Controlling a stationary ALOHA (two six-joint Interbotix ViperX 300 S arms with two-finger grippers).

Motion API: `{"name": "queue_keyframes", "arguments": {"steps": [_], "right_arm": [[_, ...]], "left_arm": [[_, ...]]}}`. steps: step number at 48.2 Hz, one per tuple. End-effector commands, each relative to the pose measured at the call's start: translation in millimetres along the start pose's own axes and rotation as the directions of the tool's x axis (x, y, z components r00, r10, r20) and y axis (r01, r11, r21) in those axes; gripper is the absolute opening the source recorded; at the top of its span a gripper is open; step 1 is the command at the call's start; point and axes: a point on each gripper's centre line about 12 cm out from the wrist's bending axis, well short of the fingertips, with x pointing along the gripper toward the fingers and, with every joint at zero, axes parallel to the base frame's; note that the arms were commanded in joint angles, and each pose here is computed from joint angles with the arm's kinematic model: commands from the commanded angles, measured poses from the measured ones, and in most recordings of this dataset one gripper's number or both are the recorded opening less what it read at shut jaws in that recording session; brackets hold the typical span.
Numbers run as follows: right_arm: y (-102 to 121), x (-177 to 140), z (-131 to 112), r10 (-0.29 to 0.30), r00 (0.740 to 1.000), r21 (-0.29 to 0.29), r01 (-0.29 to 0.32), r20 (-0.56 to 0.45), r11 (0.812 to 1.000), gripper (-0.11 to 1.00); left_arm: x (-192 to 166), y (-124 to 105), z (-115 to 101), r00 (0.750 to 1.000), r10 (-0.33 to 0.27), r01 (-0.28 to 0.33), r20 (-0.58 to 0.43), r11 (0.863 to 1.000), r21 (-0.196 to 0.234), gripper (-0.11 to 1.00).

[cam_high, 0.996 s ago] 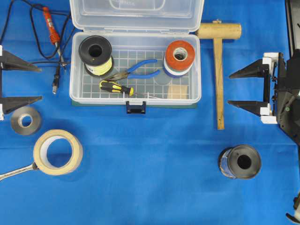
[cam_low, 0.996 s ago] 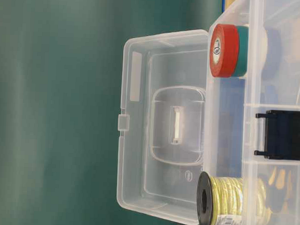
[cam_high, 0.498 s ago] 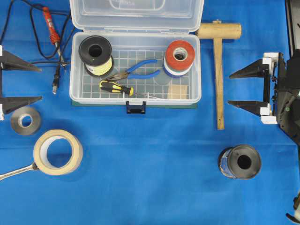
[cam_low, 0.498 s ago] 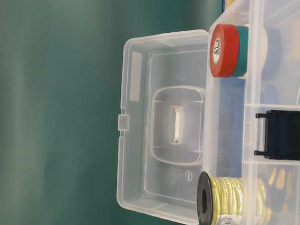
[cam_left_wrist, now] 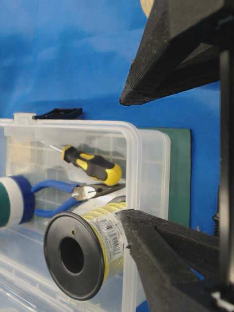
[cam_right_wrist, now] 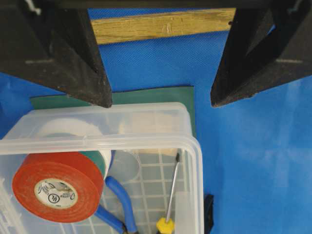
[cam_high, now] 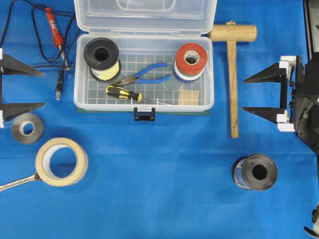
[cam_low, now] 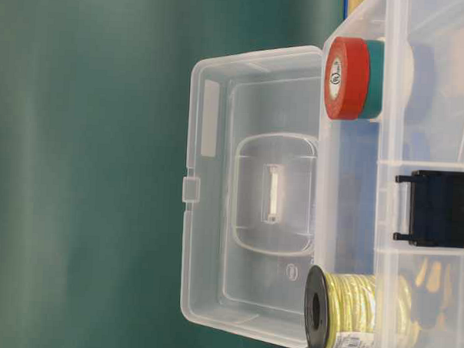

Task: Open the tool box with both arms.

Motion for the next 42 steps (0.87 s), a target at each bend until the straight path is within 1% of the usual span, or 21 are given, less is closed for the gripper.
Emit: {"name": "queue_keyframes", "arguments": {"steps": [1,42], "right_arm": [[1.1,1.0,6.5,0.003,1.000,0.003,-0.003,0.018,1.000,0.82],[1.5,-1.0,8.9,0.005,1.000,0.003,-0.005,0.026,1.000,0.82]], "left_arm": [[1.0,0.1,4.3,1.000,0.000,0.000,0.011,1.000,-0.004,0.84],[0.8,0.1,4.2,1.000,0.000,0.000,0.009,1.000,-0.004,0.84]]}}
